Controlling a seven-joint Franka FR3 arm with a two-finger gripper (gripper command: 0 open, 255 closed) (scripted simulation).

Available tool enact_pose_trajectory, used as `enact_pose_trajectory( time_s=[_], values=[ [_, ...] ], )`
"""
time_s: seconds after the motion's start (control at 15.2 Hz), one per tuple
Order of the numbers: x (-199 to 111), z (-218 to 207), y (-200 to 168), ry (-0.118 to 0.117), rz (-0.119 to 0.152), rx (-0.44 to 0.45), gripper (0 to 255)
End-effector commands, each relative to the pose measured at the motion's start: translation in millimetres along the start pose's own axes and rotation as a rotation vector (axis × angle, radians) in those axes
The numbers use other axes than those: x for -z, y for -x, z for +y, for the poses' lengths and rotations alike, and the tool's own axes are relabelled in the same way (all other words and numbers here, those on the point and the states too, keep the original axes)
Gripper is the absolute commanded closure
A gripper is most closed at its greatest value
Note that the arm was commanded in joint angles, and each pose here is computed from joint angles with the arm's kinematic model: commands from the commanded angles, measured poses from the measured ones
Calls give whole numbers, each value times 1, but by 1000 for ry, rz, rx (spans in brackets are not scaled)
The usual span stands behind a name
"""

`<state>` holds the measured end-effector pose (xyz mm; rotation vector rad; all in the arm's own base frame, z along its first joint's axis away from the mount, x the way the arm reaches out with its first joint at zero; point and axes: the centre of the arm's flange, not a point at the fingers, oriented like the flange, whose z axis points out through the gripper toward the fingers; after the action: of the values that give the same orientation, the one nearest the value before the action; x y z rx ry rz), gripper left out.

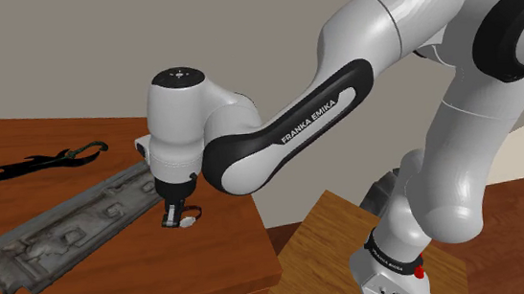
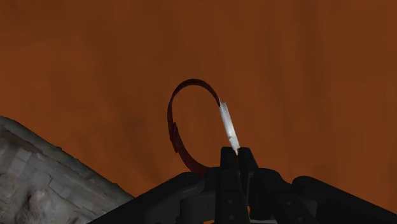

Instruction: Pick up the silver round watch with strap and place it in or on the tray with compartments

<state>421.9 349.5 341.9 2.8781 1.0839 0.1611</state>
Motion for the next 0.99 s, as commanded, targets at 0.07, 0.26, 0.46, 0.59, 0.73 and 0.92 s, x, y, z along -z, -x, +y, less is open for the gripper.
enact_pose_trajectory(
  time_s=[0.07,0.26,0.46,0.59,0.73,0.92],
  values=[
    [0,0,0,0,0,0,255],
    [16,1,-1,0,0,0,255],
    [31,3,-2,0,0,0,255],
    [42,4,-3,0,0,0,255],
    [52,5,-4,0,0,0,255],
    [68,6,-5,0,0,0,255]
  ],
)
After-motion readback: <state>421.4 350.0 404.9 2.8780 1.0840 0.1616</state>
